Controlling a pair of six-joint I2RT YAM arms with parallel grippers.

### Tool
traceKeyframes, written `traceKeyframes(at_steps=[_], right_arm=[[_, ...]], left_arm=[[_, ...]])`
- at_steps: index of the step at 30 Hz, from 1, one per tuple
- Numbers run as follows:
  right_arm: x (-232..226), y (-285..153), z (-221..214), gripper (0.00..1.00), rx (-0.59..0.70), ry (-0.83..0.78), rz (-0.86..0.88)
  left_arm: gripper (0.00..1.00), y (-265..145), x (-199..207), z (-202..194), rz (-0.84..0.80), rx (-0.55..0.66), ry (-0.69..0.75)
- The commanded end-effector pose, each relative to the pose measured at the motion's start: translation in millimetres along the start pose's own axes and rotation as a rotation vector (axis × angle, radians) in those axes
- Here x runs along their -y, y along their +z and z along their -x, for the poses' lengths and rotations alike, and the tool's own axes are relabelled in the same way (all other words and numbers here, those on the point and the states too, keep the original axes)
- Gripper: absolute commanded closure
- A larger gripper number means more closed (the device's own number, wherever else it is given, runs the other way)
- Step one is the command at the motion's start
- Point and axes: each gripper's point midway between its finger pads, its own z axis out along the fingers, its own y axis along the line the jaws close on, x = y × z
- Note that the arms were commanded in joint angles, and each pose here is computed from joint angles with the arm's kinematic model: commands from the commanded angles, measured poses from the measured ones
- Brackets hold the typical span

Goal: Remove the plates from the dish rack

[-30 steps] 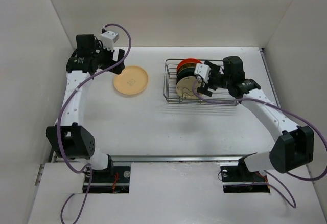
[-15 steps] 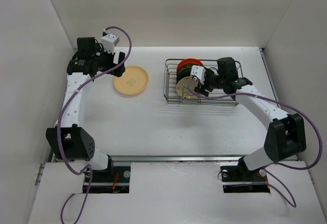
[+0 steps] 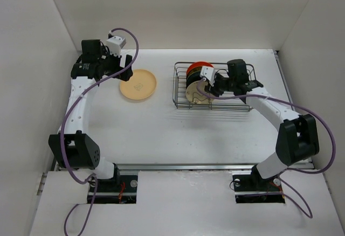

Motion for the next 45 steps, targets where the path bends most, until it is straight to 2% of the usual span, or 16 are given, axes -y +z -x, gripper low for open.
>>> traceKeyframes(at_steps=[1,11,24,39,41,43,44,45], right_arm=[[30,-1,15,0.49,0.031,-0.024,-0.085],[42,1,14,0.50,0.038,-0.025,-0.120],[53,13,-9,0.55,-0.028,-0.004,-0.152],[60,22,-18,0.73,-0.057,0.002,-0.165],[55,23,-23,0.73,-0.068,0.011,-0.152],[55,23,-23,0.76,-0.068,0.012,-0.152],[55,23,-23,0.83,-0.068,0.012,-0.152],[55,23,-23,0.83,-0.068,0.012,-0.152]], left_arm=[[0.08,-4,3,10,-0.013,0.044,0.006],[0.08,0,2,9,-0.016,0.036,-0.007],[0.08,4,0,6,-0.009,0.025,-0.010],[0.08,3,-3,6,0.009,0.020,-0.020],[0.08,3,-3,6,0.009,0.020,-0.020],[0.08,3,-3,6,0.009,0.020,-0.020],[0.08,3,-3,6,0.009,0.020,-0.020],[0.08,3,-3,6,0.009,0.020,-0.020]])
